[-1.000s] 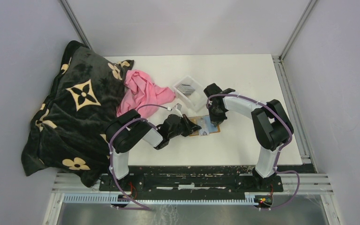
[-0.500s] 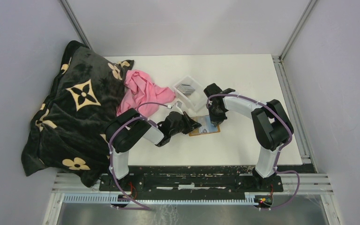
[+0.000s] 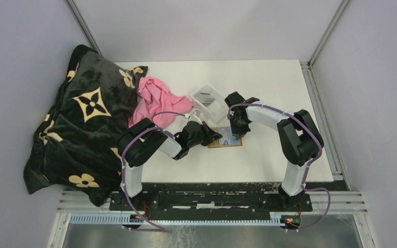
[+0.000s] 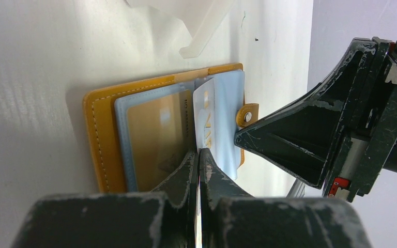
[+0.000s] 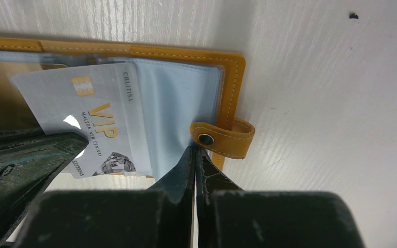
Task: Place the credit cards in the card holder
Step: Insert the credit card into the card holder.
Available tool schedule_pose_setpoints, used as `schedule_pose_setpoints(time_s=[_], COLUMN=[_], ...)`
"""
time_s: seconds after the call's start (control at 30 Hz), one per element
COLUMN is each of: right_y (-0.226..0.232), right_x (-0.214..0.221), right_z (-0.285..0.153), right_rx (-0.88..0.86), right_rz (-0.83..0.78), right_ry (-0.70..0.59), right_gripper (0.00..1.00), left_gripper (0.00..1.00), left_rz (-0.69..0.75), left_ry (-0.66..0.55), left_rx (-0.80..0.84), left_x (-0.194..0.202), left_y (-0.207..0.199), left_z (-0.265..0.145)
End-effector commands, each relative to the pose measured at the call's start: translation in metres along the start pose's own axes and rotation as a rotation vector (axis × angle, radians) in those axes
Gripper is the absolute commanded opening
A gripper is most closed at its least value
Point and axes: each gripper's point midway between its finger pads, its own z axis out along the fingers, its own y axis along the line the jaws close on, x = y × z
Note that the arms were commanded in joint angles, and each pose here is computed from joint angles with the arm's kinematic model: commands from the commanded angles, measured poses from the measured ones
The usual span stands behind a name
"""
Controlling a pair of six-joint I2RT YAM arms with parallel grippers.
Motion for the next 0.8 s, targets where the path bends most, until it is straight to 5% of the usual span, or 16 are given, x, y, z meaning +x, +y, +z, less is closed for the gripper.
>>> schedule_pose_setpoints(time_s=[0.0, 0.77], right_y=[0.001, 0.001], right_x=[0.005, -0.005], right_z=[0.016, 0.008], right_rx=[0.002, 0.016], right_rz=[0.012, 0.022], right_ry=[0.026, -0.008], right_gripper=[0.01, 0.14], left_gripper=[0.03, 0.03], left_rz=[0.012, 0.032], left_ry=[0.0, 0.079], left_rx=[-0.121, -0.089], left_x=[0.005, 0.035], left_y=[0.039, 0.03], left_z=[0.003, 0.011])
